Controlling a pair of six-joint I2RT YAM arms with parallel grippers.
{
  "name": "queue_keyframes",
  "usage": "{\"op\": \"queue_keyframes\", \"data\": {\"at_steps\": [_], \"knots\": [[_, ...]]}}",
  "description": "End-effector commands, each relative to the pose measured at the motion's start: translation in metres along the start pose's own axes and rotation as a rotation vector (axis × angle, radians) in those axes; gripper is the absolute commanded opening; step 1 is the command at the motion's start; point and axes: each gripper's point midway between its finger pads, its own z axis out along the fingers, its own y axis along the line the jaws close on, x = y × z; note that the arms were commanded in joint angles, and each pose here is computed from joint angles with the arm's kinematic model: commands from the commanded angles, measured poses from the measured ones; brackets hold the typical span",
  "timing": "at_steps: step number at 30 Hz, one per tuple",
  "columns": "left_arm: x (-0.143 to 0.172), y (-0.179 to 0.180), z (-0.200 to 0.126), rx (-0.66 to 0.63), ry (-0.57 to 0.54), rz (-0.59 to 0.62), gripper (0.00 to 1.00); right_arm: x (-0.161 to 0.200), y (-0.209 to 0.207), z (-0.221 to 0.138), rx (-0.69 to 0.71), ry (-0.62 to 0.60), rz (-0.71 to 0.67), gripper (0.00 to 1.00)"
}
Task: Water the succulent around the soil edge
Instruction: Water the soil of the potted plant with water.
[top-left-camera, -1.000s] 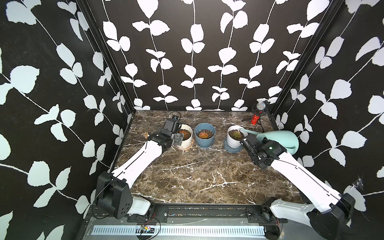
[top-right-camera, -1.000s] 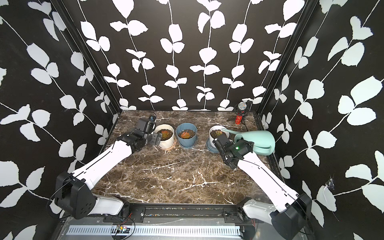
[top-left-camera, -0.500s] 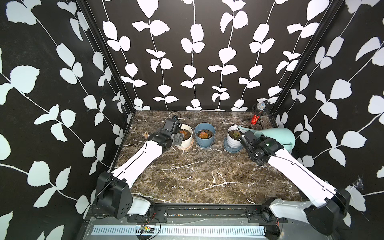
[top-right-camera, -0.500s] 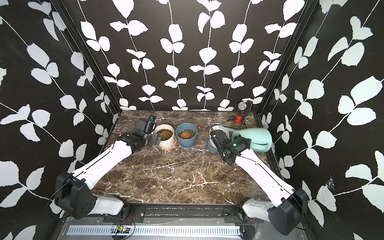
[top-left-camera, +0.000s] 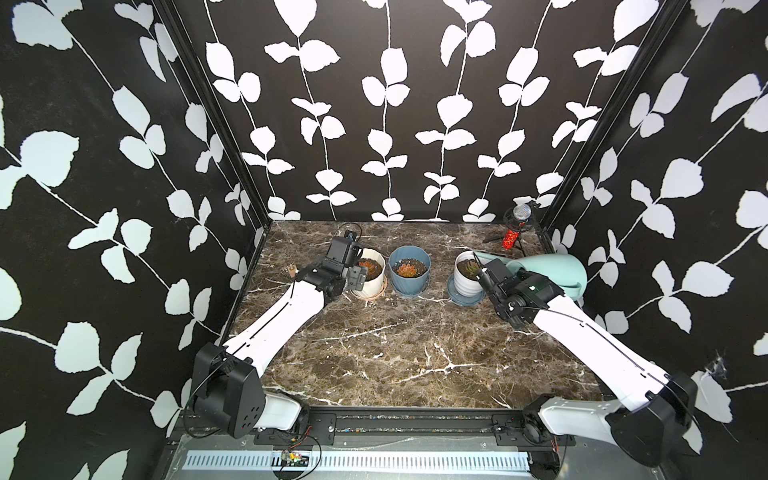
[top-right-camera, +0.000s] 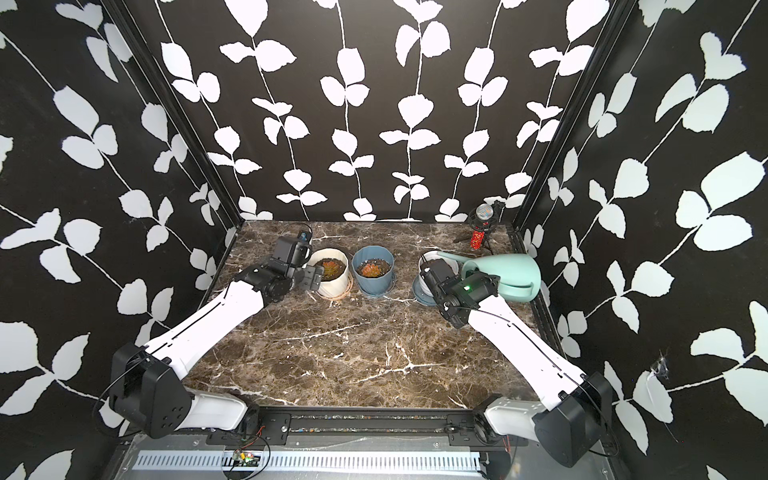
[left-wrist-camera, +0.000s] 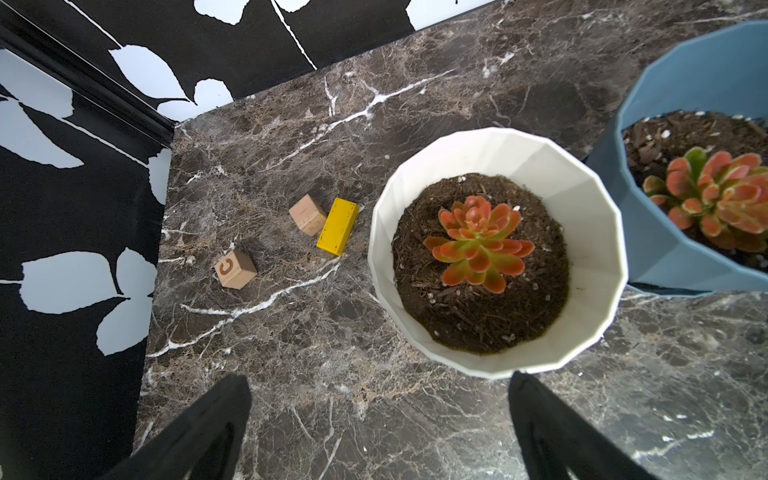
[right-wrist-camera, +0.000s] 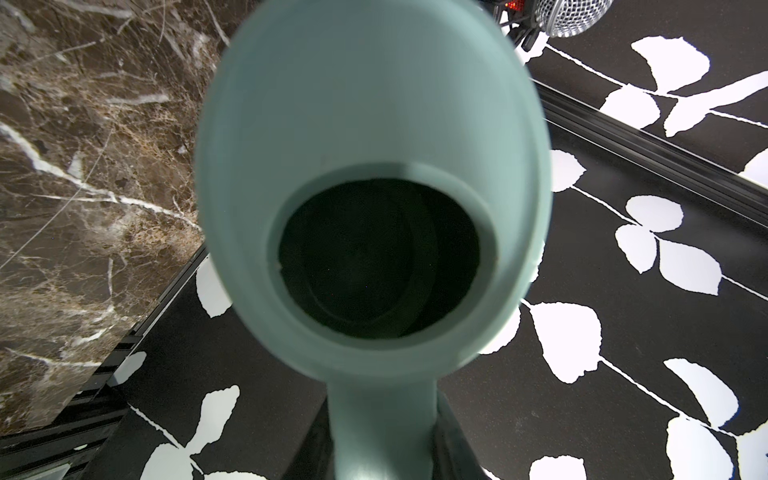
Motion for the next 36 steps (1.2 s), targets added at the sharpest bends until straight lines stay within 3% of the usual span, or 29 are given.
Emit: {"op": "queue_keyframes", "data": {"at_steps": [1, 36], "knots": [[0.0, 0.006, -0.006, -0.01, -0.014, -0.017, 0.99, 0.001, -0.025, -0.008, 0.061, -0.004, 0.083, 0.0], [0.0, 0.011, -0.016, -0.015, -0.02, -0.017, 0.99, -0.007, -0.026, -0.044, 0.112, -0.088, 0.033, 0.0]]}}
